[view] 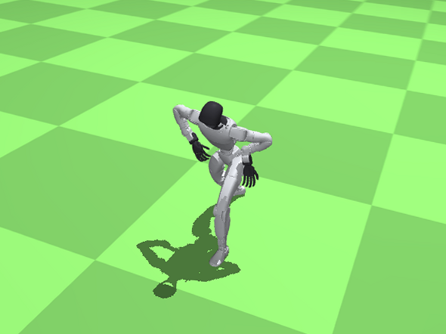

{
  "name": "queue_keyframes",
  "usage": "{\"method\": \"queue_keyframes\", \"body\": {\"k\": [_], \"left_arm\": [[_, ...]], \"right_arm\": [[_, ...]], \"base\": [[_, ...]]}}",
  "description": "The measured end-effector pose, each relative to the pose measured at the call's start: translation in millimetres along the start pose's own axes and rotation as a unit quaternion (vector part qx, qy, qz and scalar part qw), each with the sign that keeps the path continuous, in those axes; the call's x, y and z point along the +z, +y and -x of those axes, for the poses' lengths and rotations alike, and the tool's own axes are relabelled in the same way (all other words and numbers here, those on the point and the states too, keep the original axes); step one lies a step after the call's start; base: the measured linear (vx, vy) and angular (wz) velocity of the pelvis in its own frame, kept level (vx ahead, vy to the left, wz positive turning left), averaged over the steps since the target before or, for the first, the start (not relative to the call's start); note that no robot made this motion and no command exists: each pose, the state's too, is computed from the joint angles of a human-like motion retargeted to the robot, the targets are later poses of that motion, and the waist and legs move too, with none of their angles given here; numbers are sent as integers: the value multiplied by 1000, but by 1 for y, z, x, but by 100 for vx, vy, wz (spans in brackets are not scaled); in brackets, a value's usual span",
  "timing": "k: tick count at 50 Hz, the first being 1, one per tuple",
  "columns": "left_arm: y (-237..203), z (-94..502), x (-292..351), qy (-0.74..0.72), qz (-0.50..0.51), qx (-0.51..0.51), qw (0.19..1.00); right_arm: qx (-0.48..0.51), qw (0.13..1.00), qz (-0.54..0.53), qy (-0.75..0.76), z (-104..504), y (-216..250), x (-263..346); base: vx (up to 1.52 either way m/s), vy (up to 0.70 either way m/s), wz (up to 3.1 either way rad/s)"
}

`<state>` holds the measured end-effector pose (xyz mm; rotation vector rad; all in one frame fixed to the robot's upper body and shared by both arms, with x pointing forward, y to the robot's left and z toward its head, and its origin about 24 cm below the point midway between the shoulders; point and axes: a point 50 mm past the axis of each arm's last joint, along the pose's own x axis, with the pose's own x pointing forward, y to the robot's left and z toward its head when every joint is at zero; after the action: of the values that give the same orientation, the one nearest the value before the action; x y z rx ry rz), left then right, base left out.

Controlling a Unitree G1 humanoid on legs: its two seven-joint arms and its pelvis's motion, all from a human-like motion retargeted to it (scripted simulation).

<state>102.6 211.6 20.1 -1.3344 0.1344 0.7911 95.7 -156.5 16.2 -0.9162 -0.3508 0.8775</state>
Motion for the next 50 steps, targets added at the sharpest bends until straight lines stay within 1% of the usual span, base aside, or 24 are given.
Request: {"method": "queue_keyframes", "body": {"k": [8,12,15,18,20,22,27,35,38,40,42,45,47,50], "left_arm": [[-1,6,0,-6,24,19,999],[-12,-1,4,-28,39,5,999],[-16,-4,16,-60,54,-2,997],[-9,-1,25,-82,57,14,995],[-1,0,28,-88,45,30,995],[11,-2,26,-85,16,40,995],[36,-6,17,-63,-85,9,994],[45,-1,-13,-21,-159,-40,986],[40,-4,-16,-7,-219,-67,973],[33,-5,-15,-23,-213,-62,975],[28,-6,-16,-34,-178,-30,983],[15,-8,-28,-18,-183,-51,982],[14,-2,-32,-11,-183,-69,981],[18,8,-32,-2,-161,-47,986]], "right_arm": [[-20,999,29,-9,5,2,3],[-30,999,43,5,4,3,-4],[-27,999,17,40,14,10,-5],[-19,996,-53,74,27,19,3],[-17,993,-87,84,29,20,6],[-17,992,-95,80,26,18,5],[-16,995,-63,69,25,16,-2],[-18,997,-26,74,27,7,-10],[-25,997,3,69,27,-11,-9],[-39,998,20,54,23,-24,-4],[-55,997,33,34,15,-38,0],[-75,995,57,0,1,-52,7],[-91,994,50,-23,0,-49,15],[-119,992,29,-39,6,-42,25]], "base": [[-4,3,-26],[28,14,-29],[50,22,-45],[51,22,-19],[42,15,25],[35,11,42],[28,8,162],[20,-16,298],[27,3,209],[6,-26,103],[7,11,34],[-2,14,39],[-16,-5,74],[-19,-3,57]]}}
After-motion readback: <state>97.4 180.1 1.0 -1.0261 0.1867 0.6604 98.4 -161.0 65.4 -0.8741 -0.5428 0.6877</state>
